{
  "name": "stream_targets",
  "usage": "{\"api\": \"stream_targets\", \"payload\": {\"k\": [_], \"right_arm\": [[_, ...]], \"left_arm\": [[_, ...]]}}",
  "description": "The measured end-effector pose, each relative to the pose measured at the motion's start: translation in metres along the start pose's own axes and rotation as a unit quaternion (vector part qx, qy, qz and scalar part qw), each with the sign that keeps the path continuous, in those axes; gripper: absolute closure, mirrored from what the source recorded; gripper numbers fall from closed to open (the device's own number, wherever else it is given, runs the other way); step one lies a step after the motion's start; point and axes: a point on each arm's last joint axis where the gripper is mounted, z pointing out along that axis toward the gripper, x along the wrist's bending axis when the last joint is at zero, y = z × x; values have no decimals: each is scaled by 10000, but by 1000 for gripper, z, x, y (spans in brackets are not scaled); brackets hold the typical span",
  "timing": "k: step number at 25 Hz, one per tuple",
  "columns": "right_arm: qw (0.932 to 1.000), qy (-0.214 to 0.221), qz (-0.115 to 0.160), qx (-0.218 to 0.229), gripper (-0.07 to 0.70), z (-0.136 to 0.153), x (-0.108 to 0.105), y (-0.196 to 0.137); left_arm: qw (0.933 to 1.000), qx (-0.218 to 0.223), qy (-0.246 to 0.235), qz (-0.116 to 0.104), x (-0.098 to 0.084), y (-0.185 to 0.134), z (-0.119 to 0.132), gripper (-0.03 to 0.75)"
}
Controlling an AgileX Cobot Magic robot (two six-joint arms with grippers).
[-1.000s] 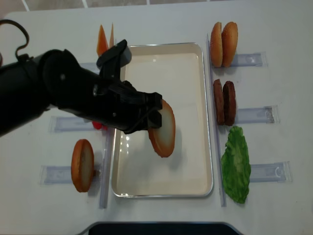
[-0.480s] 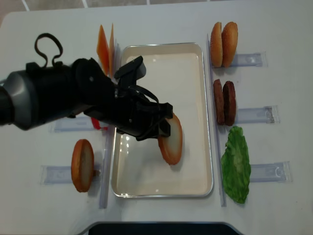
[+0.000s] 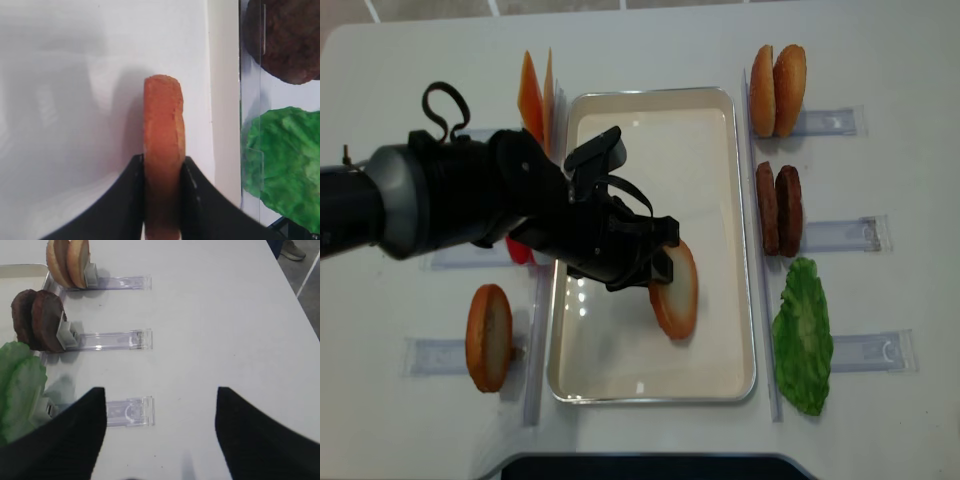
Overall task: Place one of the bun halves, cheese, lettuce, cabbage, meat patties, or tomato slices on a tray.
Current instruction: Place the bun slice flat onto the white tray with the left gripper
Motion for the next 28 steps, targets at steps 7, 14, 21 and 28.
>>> {"api": "stream_targets", "payload": {"k": [7,14,21,28], "right_arm": [[10000,0,0,0,157,0,0,0],[10000,0,0,0,157,0,0,0],[10000,0,0,0,157,0,0,0],[10000,0,0,0,157,0,0,0]], "left_arm": [[9999,33,46,121,1,0,0,574],[9995,150,234,169,4,-2,0,475],[9974,262,652,137,12,-4,-1,341],[9933,309,1104,174,20,-4,-2,314]]}}
